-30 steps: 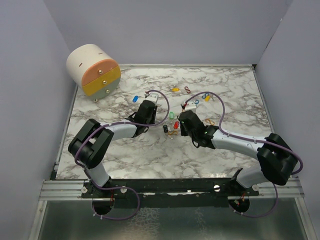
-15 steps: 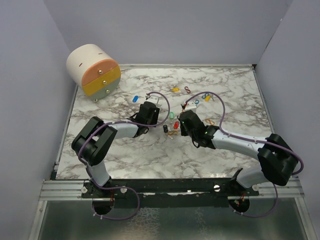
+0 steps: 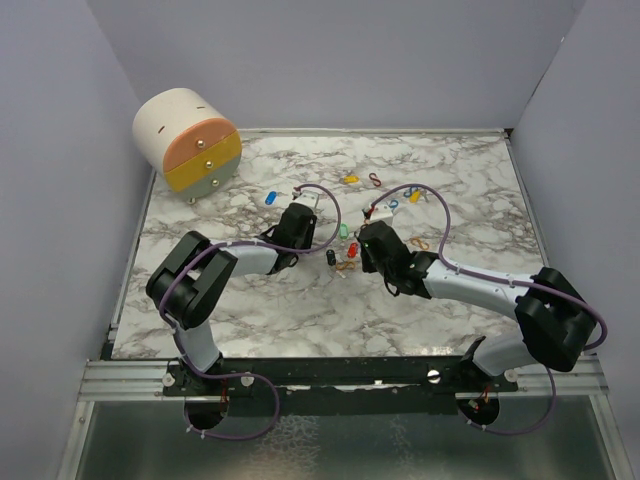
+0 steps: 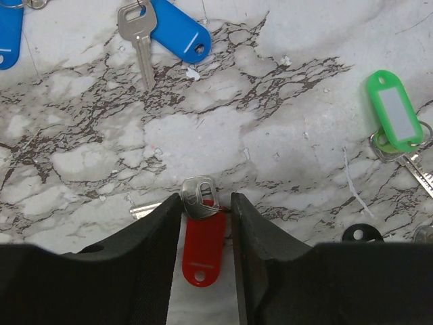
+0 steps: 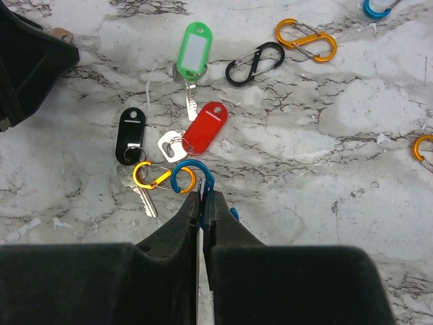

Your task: Put the keys on the keyring

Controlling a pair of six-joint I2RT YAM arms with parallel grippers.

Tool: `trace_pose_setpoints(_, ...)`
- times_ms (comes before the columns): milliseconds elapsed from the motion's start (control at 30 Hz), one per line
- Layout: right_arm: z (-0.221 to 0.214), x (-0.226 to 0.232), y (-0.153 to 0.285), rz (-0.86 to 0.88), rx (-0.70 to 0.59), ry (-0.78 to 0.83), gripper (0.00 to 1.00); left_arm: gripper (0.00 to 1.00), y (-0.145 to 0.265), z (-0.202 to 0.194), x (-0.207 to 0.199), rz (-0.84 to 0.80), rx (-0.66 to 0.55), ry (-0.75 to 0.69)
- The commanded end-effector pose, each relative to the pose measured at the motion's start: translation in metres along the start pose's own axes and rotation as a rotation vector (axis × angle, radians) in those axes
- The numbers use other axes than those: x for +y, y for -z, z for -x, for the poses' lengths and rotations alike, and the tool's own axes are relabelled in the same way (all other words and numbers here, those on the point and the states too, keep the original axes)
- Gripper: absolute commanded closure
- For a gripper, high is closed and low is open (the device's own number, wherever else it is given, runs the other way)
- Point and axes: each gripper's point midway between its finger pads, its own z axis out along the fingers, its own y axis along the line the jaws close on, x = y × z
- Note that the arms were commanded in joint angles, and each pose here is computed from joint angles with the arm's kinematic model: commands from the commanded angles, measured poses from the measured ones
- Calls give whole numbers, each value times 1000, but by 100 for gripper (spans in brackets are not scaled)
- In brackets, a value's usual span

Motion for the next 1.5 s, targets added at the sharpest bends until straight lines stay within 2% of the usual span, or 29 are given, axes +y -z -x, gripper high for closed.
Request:
trace_pose_setpoints(0, 9, 1, 1, 16, -34, -26, 99, 64, -4, 3, -6, -26, -3, 7)
trace_pose_setpoints(500, 10, 1, 1, 17, -35, -28, 99, 88, 0, 8, -5, -26, -18, 13)
trace_pose_setpoints(1000, 14, 5, 2, 42, -59, -26, 99, 89, 37, 49, -12, -93, -119, 67)
trace_pose_setpoints(1467, 20, 25, -5, 151, -71, -83, 99, 89, 53, 52, -36, -233, -139, 203)
